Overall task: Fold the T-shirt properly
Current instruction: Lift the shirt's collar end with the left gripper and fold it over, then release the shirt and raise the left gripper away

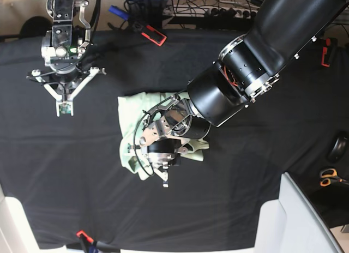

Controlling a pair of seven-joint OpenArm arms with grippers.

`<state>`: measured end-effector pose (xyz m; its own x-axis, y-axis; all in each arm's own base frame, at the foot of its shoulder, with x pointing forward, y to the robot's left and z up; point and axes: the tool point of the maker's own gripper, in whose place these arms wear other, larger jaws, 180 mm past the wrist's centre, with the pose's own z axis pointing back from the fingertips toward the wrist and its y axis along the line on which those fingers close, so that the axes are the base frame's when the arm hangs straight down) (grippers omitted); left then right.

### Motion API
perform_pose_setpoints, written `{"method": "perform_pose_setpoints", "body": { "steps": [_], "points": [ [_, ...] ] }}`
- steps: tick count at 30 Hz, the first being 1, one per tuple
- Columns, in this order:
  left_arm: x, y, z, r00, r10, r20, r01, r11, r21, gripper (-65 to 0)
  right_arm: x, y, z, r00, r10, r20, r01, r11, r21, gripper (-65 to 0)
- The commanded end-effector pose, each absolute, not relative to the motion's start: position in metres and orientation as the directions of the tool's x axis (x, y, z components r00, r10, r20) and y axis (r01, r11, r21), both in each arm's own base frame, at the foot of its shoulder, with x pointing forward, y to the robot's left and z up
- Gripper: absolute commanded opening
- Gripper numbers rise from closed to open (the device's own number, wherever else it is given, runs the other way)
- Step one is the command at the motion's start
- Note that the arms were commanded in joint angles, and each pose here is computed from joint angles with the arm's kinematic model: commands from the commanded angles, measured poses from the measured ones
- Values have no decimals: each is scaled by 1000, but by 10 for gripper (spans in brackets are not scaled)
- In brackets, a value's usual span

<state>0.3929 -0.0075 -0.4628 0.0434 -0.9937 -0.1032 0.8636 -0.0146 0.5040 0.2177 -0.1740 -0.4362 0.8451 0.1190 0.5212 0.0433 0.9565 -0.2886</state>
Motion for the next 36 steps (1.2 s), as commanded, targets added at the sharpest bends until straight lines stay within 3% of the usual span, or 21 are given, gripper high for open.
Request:
{"method": "perform_pose_setpoints", "body": {
  "steps": [1, 5, 8, 10, 14, 22, 25, 31, 33, 35, 36],
  "points": [
    [409, -17, -444, 43, -995, -88, 835, -13, 551, -650, 225, -176, -429, 827, 127, 547, 51, 953, -298, -638],
    [412, -24, -440, 39, -996, -79, 831, -12, 556, -650, 225, -176, -429, 827, 127, 547, 51, 953, -298, -638],
    [419, -18, -432, 59, -993, -104, 822, -11, 570, -556, 225, -176, -429, 827, 127, 547, 51, 953, -298, -638],
    [426, -12, -423, 82, -988, -134, 811, -12, 585, -455, 225, -176, -429, 827, 127, 547, 51, 953, -298, -638],
    [442, -2, -404, 120, -977, -173, 786, -13, 618, -349, 225, -175, -429, 827, 127, 548, 50, 954, -296, -638],
    [468, 7, -368, 158, -971, -178, 733, -5, 680, -312, 225, -175, -429, 827, 127, 548, 50, 954, -296, -638],
    [478, 7, -341, 214, -973, -88, 696, 89, 712, -307, 225, -175, -429, 827, 127, 548, 50, 954, -296, -638],
    [477, 33, -284, 427, -854, 299, 547, 507, 666, -333, 226, -172, -427, 821, 135, 555, 41, 955, -293, -638],
    [452, 41, -287, 460, -800, 385, 514, 594, 619, -453, 228, -153, -430, 814, 205, 544, -59, 960, -273, -640],
    [420, 54, -309, 479, -785, 392, 529, 615, 585, -645, 227, -132, -432, 798, 285, 530, -176, 953, -247, -641],
    [402, 57, -323, 484, -790, 377, 555, 610, 565, -650, 228, -121, -433, 785, 324, 528, -233, 944, -232, -641]
  ]
}}
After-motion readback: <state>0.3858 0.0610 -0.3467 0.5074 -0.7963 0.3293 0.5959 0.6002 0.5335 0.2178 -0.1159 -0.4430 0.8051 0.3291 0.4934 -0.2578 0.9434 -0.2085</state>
